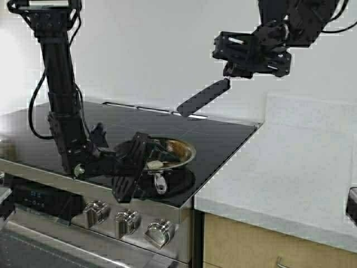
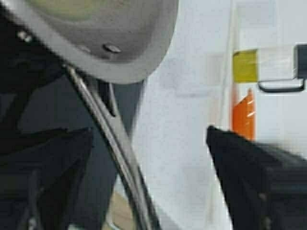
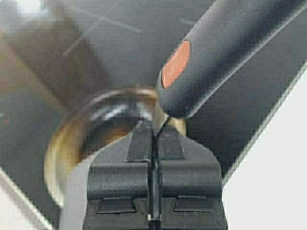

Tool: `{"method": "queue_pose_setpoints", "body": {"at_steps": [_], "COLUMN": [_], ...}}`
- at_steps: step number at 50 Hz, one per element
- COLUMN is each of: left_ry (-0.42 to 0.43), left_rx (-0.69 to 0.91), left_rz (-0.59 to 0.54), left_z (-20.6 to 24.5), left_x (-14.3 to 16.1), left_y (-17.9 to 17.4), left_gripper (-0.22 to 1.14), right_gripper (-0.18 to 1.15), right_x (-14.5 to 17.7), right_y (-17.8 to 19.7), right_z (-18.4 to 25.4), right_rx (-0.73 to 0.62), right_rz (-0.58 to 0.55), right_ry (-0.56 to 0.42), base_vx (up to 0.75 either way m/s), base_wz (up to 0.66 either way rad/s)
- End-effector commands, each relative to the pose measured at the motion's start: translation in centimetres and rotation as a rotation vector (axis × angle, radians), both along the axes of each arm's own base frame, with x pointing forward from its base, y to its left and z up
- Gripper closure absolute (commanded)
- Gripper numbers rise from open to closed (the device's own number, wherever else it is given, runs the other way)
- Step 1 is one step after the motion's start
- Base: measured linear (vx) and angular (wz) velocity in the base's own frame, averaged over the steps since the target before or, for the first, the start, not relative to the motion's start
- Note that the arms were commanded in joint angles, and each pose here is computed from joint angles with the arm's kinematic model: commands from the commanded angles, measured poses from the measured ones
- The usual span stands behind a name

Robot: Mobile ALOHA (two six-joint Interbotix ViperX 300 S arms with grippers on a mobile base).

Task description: Add oil to the pan and cook the shrimp and serve it

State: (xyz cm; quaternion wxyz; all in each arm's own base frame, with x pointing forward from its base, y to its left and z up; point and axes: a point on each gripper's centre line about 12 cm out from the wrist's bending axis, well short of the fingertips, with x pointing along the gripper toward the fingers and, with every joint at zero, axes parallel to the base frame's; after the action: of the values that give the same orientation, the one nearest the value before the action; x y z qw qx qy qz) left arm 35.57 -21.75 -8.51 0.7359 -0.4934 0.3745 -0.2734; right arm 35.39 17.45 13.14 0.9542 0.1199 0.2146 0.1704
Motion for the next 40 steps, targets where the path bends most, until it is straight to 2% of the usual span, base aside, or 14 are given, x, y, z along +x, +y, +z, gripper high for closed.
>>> {"method": "queue_pose_setpoints", "body": {"at_steps": [1, 15, 20, 24, 26, 27, 31, 34, 36, 40], "left_ry": [0.014, 0.071, 0.092, 0.114, 0.124, 0.125, 0.129, 0.129, 0.128, 0.128], "left_rx": [-0.073, -0.139, -0.167, -0.192, -0.208, -0.211, -0.222, -0.221, -0.22, -0.22], "left_rz": [0.007, -0.006, -0.005, 0.0, -0.001, -0.004, -0.005, -0.004, -0.003, -0.003], "left_z": [0.7, 0.6, 0.7, 0.8, 0.9, 0.9, 1.2, 1.3, 1.4, 1.5], "left_x": [0.5, 0.2, 0.2, 0.4, 0.5, 0.5, 0.5, 0.4, 0.4, 0.4], "left_y": [-0.4, -0.7, -0.9, -1.0, -1.0, -1.1, -1.1, -1.1, -1.0, -1.0], "left_gripper": [-0.1, -0.09, -0.03, 0.14, 0.32, 0.36, 0.8, 1.01, 1.04, 0.93], "right_gripper": [0.9, 0.9, 0.9, 0.9, 0.9, 0.9, 0.9, 0.9, 0.9, 0.9], "right_x": [0.3, 0.3, 0.3, 0.3, 0.3, 0.3, 0.3, 0.4, 0.4, 0.4], "right_y": [0.2, 0.2, 0.2, 0.2, 0.2, 0.2, 0.1, 0.1, 0.1, 0.1], "right_z": [1.5, 1.7, 1.7, 1.8, 1.7, 1.7, 1.7, 1.7, 1.7, 1.5], "right_rx": [0.024, 0.028, 0.027, 0.03, 0.029, 0.029, 0.034, 0.039, 0.041, 0.04], "right_rz": [-0.001, -0.001, -0.001, -0.002, -0.003, -0.002, -0.009, -0.015, -0.017, -0.02], "right_ry": [-0.043, -0.048, -0.046, -0.049, -0.045, -0.045, -0.045, -0.047, -0.047, -0.042], "base_vx": [0.0, 0.0, 0.0, 0.0, 0.0, 0.0, 0.0, 0.0, 0.0, 0.0], "base_wz": [0.0, 0.0, 0.0, 0.0, 0.0, 0.0, 0.0, 0.0, 0.0, 0.0]}}
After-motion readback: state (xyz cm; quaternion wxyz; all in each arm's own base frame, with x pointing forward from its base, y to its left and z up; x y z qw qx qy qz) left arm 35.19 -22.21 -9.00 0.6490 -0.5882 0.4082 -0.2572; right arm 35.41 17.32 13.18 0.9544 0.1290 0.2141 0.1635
